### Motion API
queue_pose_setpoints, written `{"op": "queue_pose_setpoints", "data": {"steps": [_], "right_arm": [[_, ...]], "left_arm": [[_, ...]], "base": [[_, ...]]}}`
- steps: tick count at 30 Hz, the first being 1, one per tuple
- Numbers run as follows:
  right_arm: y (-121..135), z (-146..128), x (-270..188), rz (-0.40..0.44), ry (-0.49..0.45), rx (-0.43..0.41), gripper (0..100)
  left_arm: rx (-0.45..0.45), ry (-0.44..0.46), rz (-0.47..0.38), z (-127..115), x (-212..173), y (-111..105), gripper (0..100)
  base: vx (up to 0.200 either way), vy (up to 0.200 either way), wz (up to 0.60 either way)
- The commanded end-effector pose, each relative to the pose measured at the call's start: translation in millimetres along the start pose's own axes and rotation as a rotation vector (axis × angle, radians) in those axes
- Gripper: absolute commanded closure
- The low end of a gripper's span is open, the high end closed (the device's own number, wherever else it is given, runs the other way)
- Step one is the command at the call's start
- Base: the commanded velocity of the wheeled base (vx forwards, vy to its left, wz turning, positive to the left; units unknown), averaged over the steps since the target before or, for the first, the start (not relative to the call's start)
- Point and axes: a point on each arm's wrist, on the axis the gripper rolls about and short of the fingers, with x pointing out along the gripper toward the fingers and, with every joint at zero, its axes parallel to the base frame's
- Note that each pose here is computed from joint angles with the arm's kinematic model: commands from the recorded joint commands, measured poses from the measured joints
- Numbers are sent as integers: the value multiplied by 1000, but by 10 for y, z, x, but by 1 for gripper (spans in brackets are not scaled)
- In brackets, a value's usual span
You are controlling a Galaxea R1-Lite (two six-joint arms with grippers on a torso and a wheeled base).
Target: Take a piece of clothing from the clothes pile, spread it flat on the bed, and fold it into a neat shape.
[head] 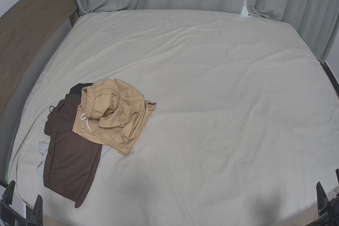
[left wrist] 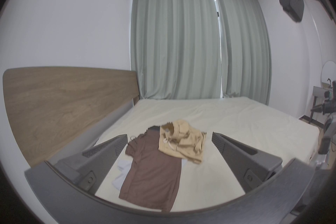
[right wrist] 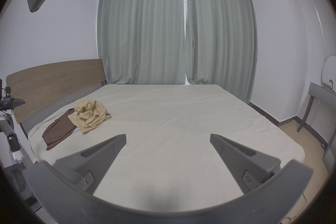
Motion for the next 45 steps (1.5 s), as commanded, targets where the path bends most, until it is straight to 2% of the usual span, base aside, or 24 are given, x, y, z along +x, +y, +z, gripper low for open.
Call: {"op": "queue_pose_setpoints", "data": {"steps": [1, 5, 6, 7, 18, 22, 23, 25, 26, 29, 34, 37, 45], "right_arm": [[0, -44, -2, 0, -2, 0, 0], [0, -44, -2, 0, -2, 0, 0], [0, -44, -2, 0, -2, 0, 0], [0, -44, -2, 0, -2, 0, 0], [0, -44, -2, 2, -2, 3, 0], [0, -44, -2, 2, -2, 3, 0], [0, -44, -2, 2, -2, 3, 0], [0, -44, -2, 2, -2, 3, 0], [0, -44, -2, 3, -2, 3, 0], [0, -44, -2, 2, -2, 3, 0], [0, -44, -2, 5, -2, 1, 0], [1, -44, -2, 8, -2, 0, 0], [1, -44, -2, 8, -2, 0, 0]], "left_arm": [[0, 2, 0, -52, 1, -1, 0], [-7, -62, -2, 70, -16, 1, 0], [-16, -179, 9, 394, -62, 6, 0], [-22, -183, 9, 472, -54, 8, 0], [-104, -69, -120, 518, 92, 12, 0], [-137, 11, -174, 551, 205, 4, 0], [-170, 44, -193, 580, 257, -2, 0], [-173, 48, -194, 580, 261, -2, 0], [-212, 97, -215, 659, 361, -16, 0], [-252, 136, -237, 781, 476, -36, 0], [-285, 174, -276, 908, 612, -65, 0], [-323, 203, -329, 992, 742, -95, 0], [-350, 272, -357, 1003, 1051, -150, 0]], "base": [[0, 0, 0], [0, 0, 0], [0, 0, 0], [0, 0, 0], [0, 0, 0], [0, 0, 0], [0, 0, 0], [0, 0, 0], [0, 0, 0], [0, 0, 0], [0, 0, 0], [0, 0, 0], [0, 0, 0]]}}
